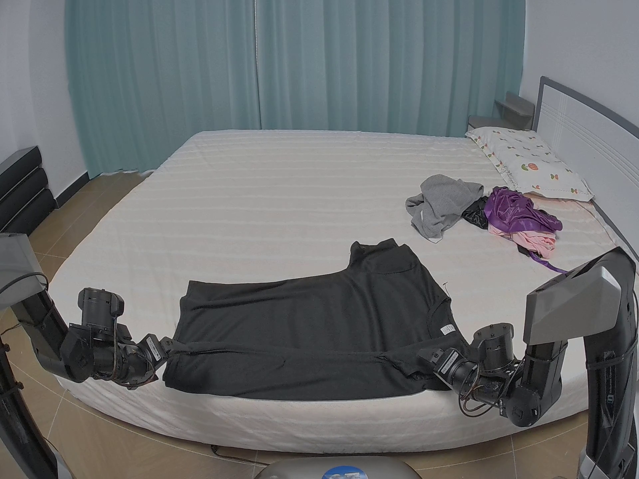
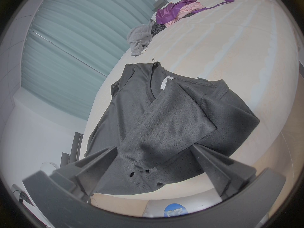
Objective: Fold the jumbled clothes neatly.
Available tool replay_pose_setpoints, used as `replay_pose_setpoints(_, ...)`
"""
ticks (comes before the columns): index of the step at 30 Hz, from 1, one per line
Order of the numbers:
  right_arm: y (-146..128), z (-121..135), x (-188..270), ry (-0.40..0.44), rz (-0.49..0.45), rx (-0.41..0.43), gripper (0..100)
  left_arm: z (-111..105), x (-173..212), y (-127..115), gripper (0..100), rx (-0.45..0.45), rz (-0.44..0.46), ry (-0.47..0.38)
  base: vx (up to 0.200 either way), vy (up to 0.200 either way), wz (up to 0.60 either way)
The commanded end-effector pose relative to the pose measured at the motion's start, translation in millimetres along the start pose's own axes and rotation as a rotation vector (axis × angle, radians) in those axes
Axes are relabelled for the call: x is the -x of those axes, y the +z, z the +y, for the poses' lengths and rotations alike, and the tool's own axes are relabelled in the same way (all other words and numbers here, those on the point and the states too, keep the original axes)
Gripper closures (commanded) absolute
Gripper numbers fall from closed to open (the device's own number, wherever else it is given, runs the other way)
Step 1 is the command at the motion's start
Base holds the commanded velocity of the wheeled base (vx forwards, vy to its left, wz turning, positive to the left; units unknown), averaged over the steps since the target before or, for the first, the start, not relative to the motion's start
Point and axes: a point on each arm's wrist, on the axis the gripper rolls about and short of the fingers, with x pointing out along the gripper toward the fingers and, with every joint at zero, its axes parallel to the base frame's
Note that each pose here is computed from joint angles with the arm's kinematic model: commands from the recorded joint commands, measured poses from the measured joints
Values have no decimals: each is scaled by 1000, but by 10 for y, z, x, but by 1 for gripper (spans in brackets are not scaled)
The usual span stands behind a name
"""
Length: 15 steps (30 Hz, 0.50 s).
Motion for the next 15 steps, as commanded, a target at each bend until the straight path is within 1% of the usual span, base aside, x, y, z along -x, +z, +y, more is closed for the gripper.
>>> replay_pose_setpoints(1,-1,1,1,0,0,0,100,4,8,-7,0,0,1,0,0,0,0)
replay_pose_setpoints(12,53,29,96,16,-11,-19,100,15,7,-33,0,-3,10,5,0,0,0)
replay_pose_setpoints(15,70,64,199,28,-12,-21,100,18,4,-42,0,-4,13,8,0,0,0)
